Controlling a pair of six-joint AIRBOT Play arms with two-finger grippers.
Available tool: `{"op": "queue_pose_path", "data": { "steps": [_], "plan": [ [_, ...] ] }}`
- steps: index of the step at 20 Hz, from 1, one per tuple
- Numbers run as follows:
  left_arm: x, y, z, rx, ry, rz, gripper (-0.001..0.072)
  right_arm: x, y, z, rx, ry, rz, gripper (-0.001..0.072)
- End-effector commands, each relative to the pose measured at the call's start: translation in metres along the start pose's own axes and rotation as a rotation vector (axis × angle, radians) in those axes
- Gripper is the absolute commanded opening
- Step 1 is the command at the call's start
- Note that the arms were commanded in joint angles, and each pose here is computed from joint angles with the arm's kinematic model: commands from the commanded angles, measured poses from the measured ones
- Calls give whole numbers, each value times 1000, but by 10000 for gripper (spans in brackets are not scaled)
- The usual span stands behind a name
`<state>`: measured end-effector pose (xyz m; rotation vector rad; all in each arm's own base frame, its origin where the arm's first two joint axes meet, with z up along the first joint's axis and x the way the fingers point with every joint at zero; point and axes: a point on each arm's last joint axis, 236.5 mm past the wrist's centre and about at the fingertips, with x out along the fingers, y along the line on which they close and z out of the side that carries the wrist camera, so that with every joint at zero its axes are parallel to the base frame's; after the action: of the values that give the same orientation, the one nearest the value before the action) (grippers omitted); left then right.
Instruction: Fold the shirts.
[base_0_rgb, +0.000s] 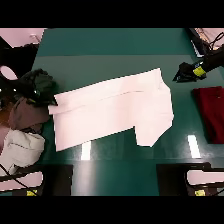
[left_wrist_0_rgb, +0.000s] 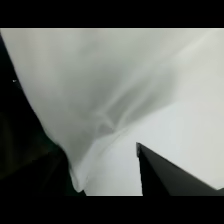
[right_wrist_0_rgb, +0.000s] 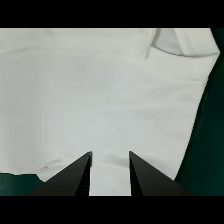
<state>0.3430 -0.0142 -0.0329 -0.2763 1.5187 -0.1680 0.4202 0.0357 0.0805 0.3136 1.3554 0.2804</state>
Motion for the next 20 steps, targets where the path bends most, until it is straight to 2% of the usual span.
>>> {"op": "queue_pose_path", "data": {
  "steps": [1,2,3,4,8,13,20],
  "plan": [
    [18,20,-24,-57,69,66,497,0,6,8,-14,-35,8,296],
    [18,17,-20,-59,50,52,497,2,4,10,-11,-41,8,378],
    [17,13,-13,-63,21,37,497,4,-2,12,2,-40,6,508],
    [16,6,-7,-71,-5,10,497,10,-7,13,15,-30,7,539],
    [14,-15,15,-104,-90,-83,497,52,-30,27,74,-3,54,538],
    [13,-15,18,-107,-105,-88,497,100,-50,74,191,-112,229,539],
    [13,-17,19,-110,-108,-93,497,143,-59,98,146,-48,264,539]
  ]
}}
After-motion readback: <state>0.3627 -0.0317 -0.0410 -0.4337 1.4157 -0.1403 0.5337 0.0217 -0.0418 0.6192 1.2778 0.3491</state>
